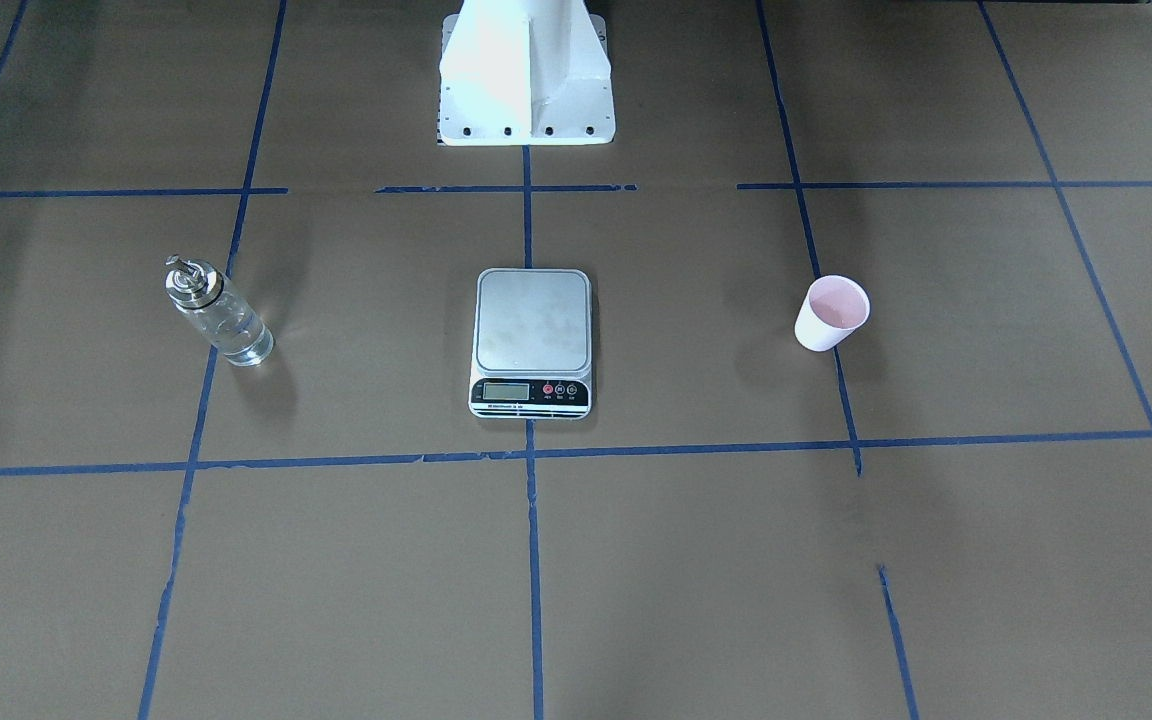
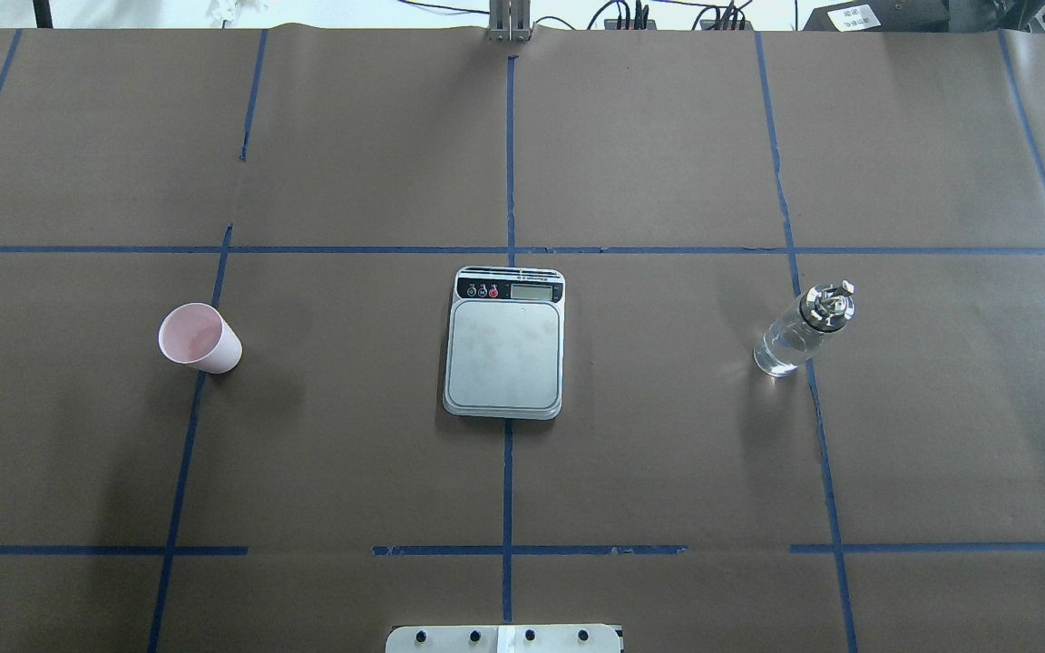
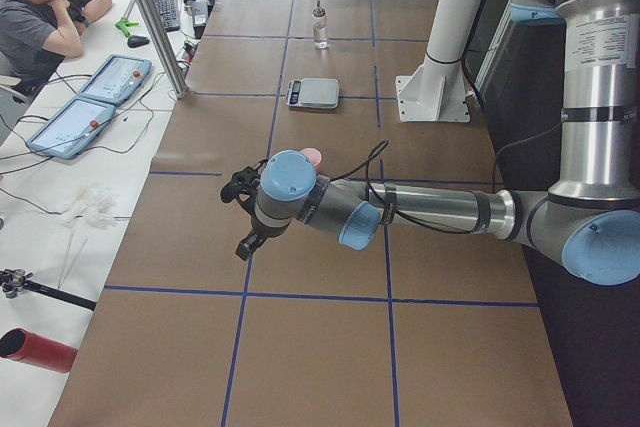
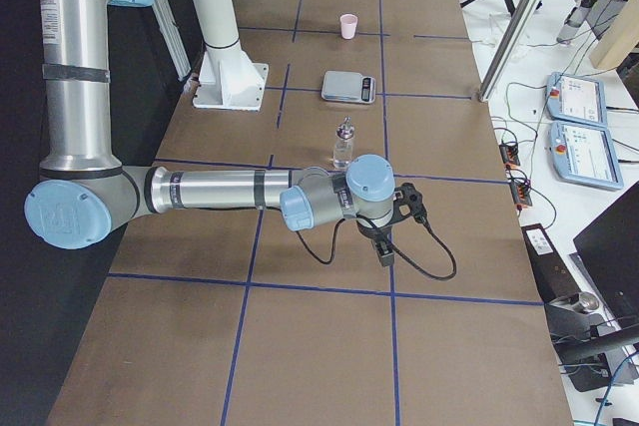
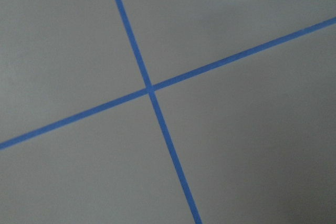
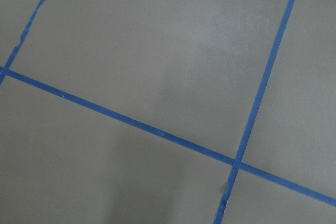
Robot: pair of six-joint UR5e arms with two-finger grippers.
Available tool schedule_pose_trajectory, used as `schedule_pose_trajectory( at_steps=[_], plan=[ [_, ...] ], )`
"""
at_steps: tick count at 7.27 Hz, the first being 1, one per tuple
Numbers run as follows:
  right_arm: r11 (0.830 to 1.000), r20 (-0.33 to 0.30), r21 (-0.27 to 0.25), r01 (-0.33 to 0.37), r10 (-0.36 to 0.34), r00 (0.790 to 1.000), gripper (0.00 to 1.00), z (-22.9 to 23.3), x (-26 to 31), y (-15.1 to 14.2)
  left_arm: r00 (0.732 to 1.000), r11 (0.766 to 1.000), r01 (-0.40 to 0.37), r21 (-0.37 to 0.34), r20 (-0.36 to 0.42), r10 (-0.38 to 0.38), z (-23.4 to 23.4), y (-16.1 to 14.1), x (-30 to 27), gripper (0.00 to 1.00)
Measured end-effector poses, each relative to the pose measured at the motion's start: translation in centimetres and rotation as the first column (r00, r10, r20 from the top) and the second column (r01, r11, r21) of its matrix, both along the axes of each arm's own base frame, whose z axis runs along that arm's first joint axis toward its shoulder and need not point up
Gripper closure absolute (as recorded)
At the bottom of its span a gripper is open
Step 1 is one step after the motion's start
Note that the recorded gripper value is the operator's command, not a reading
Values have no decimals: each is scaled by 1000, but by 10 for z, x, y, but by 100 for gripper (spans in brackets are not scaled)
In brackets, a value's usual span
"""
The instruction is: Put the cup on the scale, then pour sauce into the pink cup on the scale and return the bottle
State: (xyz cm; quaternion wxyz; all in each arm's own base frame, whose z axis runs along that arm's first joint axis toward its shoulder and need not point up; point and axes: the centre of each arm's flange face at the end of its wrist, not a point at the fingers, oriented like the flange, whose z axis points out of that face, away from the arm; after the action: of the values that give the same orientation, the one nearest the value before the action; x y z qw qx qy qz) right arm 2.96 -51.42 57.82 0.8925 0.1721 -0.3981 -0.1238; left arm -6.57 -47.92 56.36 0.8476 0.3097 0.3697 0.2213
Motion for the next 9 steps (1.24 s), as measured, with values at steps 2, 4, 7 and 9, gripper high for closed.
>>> schedule_pose_trajectory(
  at_steps=[2,4,7,9],
  plan=[
    [999,20,-13,-29,29,999,0,-17,-9,-11,1000,993,-17,113,-22,19,-8,2,2,0],
    [999,42,15,-52,51,998,0,-25,-11,-14,996,986,-42,160,-71,54,-27,8,10,0],
    [998,57,22,-65,64,996,0,-29,-16,-14,985,995,87,-48,-142,-93,-68,4,70,8],
    [998,58,20,-67,65,996,0,-29,-16,-13,956,953,227,-201,-141,-258,-99,7,144,18]
  ],
)
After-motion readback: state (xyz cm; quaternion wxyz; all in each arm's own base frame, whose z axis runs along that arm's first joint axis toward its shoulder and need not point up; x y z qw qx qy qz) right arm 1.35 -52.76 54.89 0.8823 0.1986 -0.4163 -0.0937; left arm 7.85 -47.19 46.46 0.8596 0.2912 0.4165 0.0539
